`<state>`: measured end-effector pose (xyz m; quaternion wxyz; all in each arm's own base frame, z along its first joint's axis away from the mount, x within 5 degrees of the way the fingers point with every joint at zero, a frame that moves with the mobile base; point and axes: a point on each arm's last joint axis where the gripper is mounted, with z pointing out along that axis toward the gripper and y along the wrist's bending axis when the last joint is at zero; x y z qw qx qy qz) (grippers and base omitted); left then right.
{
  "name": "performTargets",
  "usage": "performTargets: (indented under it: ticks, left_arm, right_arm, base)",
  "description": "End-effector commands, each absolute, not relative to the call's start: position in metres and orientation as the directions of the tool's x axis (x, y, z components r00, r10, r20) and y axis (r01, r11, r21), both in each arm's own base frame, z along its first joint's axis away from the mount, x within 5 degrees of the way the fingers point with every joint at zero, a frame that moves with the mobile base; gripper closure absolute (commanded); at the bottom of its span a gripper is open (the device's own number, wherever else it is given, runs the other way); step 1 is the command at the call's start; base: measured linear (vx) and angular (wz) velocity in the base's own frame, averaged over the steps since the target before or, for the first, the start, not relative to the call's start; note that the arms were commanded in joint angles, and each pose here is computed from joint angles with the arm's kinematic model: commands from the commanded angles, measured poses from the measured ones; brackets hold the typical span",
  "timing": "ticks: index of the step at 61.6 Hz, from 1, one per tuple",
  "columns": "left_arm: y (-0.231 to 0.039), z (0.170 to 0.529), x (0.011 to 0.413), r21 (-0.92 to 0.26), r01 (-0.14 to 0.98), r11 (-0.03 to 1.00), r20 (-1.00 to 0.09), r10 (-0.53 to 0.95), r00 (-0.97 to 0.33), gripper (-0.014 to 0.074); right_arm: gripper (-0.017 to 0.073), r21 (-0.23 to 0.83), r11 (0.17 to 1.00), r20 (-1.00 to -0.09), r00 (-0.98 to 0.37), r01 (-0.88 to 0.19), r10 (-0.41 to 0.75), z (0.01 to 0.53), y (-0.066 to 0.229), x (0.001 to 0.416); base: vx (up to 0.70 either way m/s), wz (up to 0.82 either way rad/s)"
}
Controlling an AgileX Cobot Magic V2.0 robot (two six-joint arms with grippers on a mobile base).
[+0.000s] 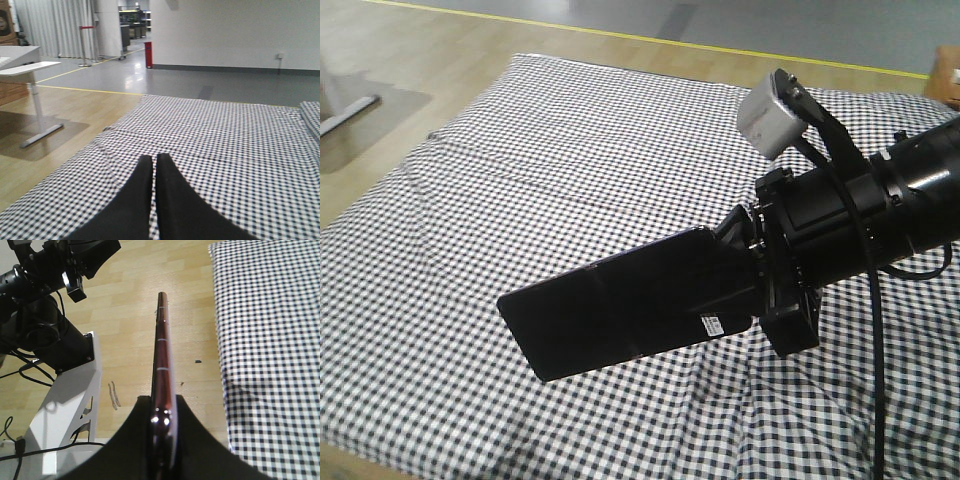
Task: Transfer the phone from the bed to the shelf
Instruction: 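Hold the phone in the right gripper while the base turns from the bed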
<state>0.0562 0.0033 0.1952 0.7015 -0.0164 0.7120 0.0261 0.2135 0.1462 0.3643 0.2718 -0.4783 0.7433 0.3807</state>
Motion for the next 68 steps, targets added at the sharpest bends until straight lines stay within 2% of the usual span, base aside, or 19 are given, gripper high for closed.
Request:
performTargets:
  ticks: [1,68]
  left_arm:
    - [0.0030,0.2106,0.0542,-0.004,-0.055,0.998,-0.996,0.001,0.090,0.0592]
    - [0.0030,0.2106,0.0542,-0.004,-0.055,0.998,-0.996,0.001,0.090,0.0592]
  right_arm:
    - [0.0561,0.315,0.186,-0.811,-0.365,-0.931,-0.456,0.3842,0.1467,0.2014]
    - [0.0561,0.315,0.186,-0.811,-0.365,-0.931,-0.456,0.3842,0.1467,0.2014]
  base:
    - [-0.09,0.35]
    - [-0.09,0.36]
